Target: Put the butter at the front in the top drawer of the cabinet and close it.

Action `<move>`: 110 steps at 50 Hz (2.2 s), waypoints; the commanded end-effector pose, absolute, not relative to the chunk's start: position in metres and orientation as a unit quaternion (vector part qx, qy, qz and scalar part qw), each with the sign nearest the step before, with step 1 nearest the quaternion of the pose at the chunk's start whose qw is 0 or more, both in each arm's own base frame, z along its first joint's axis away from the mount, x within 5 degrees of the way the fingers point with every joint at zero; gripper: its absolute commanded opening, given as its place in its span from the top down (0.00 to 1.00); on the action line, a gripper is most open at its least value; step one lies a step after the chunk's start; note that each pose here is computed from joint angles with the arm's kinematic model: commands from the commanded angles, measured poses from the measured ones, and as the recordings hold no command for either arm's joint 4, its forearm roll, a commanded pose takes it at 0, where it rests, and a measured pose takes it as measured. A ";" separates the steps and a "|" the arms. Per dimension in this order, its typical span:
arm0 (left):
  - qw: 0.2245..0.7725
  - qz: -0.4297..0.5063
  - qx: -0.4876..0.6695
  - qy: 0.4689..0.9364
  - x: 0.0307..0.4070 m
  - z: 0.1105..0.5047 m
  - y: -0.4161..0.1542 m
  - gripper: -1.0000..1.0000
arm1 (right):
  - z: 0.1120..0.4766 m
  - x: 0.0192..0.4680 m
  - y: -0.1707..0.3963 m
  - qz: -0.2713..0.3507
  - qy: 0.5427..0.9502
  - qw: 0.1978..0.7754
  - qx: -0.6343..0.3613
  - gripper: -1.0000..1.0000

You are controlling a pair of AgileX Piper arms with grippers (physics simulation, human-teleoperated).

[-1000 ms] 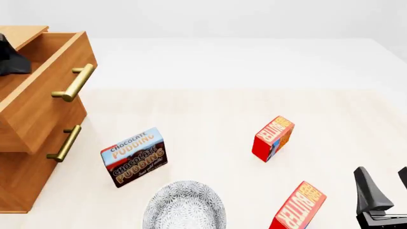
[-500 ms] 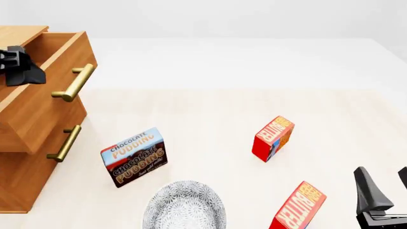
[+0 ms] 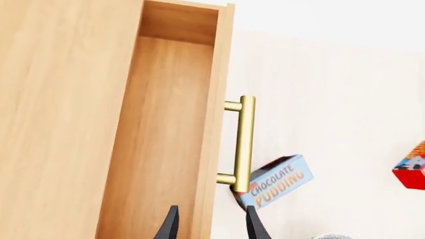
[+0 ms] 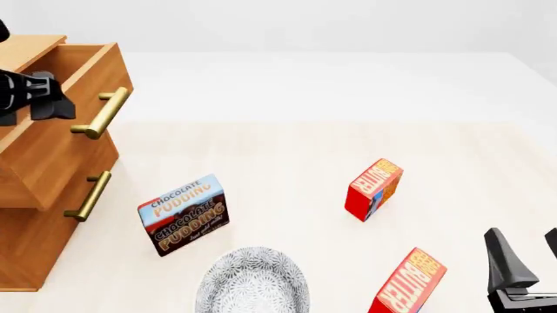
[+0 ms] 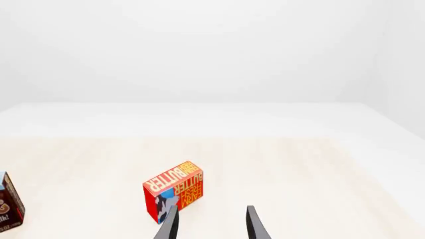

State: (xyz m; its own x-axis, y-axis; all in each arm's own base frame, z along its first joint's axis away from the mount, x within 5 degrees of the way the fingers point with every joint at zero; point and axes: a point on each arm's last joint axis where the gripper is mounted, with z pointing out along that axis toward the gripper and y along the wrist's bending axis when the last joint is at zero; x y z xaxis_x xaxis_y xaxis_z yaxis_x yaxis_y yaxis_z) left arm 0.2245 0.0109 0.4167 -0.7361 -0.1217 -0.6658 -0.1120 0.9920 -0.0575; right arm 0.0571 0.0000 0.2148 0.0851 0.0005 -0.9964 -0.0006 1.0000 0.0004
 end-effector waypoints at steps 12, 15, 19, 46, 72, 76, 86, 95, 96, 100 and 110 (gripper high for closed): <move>0.341 -0.015 -0.055 0.938 0.250 0.396 0.003 0.00 | 0.214 0.057 0.000 0.000 0.676 0.737 0.000 0.00; 0.339 -0.017 -0.054 0.939 0.253 0.393 0.002 0.00 | 0.214 0.057 0.000 0.000 0.676 0.737 0.000 0.00; 0.333 -0.021 -0.052 0.941 0.257 0.385 -0.002 0.00 | 0.214 0.057 0.000 0.000 0.676 0.737 0.000 0.00; 0.323 -0.044 -0.010 0.945 0.278 0.378 -0.035 0.00 | 0.214 0.057 0.000 0.000 0.676 0.737 0.000 0.00; 0.309 -0.056 0.035 0.949 0.269 0.379 -0.059 0.00 | 0.214 0.057 0.000 0.000 0.676 0.737 0.000 0.00; 0.306 -0.061 0.044 0.949 0.265 0.378 -0.066 0.00 | 0.214 0.057 0.000 0.000 0.676 0.737 0.000 0.00; 0.307 -0.061 0.054 0.948 0.258 0.378 -0.067 0.00 | 0.214 0.057 0.000 0.000 0.676 0.737 0.000 0.00; 0.297 -0.064 0.067 0.951 0.258 0.369 -0.075 0.00 | 0.214 0.057 0.000 0.000 0.676 0.737 0.000 0.00; 0.296 -0.063 0.067 0.951 0.257 0.368 -0.074 0.00 | 0.214 0.057 0.000 0.000 0.676 0.737 0.000 0.00; 0.292 -0.065 0.072 0.951 0.255 0.365 -0.077 0.00 | 0.214 0.057 0.000 0.000 0.676 0.737 0.000 0.00; 0.285 -0.065 0.086 0.952 0.254 0.357 -0.083 0.00 | 0.214 0.057 0.000 0.000 0.676 0.737 0.000 0.00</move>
